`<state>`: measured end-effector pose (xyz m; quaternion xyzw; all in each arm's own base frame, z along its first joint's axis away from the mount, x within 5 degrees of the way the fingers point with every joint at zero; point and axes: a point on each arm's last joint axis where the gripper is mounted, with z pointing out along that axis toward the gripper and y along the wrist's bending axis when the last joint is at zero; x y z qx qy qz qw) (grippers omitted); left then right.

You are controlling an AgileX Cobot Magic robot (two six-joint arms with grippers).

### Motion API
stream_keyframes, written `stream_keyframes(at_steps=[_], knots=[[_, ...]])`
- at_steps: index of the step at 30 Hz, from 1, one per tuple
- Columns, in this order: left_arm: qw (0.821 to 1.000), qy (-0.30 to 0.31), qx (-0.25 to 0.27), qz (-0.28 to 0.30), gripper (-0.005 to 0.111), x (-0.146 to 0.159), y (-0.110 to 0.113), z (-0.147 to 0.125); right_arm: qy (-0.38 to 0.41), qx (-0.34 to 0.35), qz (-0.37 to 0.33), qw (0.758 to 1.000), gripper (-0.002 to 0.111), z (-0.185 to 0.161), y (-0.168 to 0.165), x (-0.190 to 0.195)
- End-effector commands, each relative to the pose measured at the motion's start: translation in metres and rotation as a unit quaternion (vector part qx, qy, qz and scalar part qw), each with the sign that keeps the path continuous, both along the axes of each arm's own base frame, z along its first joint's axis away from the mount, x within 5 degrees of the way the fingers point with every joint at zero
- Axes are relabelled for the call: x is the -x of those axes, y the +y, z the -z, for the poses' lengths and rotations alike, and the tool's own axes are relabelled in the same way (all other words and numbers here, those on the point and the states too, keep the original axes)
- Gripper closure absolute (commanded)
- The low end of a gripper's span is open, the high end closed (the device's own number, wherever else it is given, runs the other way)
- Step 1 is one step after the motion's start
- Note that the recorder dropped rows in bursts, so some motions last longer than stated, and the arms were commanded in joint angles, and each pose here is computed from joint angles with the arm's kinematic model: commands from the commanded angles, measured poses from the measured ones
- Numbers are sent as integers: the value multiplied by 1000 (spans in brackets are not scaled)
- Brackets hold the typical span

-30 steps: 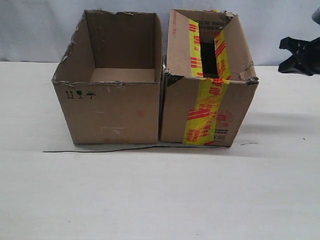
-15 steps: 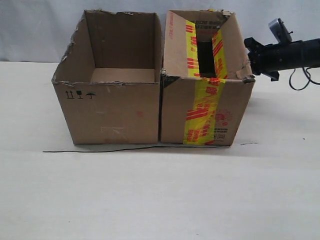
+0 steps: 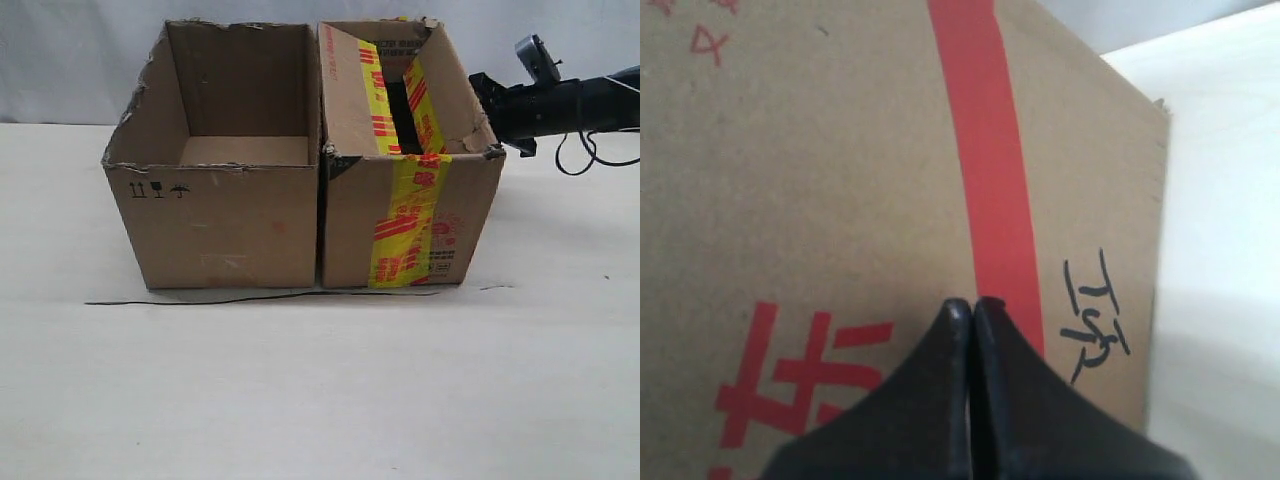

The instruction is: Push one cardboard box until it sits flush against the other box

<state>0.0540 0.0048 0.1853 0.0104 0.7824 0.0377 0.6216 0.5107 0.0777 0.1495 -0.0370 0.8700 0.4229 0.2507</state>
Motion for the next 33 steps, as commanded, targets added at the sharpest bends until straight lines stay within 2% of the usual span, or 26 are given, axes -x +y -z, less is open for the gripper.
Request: stream_keyframes(at_steps=[1, 14, 22, 33], knots=[[1000, -6, 5, 5, 107, 0, -1, -1, 7, -6, -11, 1000, 108, -4, -8, 2], [1000, -6, 5, 5, 107, 0, -1, -1, 28, -9, 8, 1000, 108, -19, -56, 7], [1000, -6, 5, 5, 107, 0, -1, -1, 57, -48, -42, 996, 108, -13, -50, 20], [1000, -6, 5, 5, 107, 0, -1, -1, 78, -97, -45, 991, 108, 18, -35, 38]])
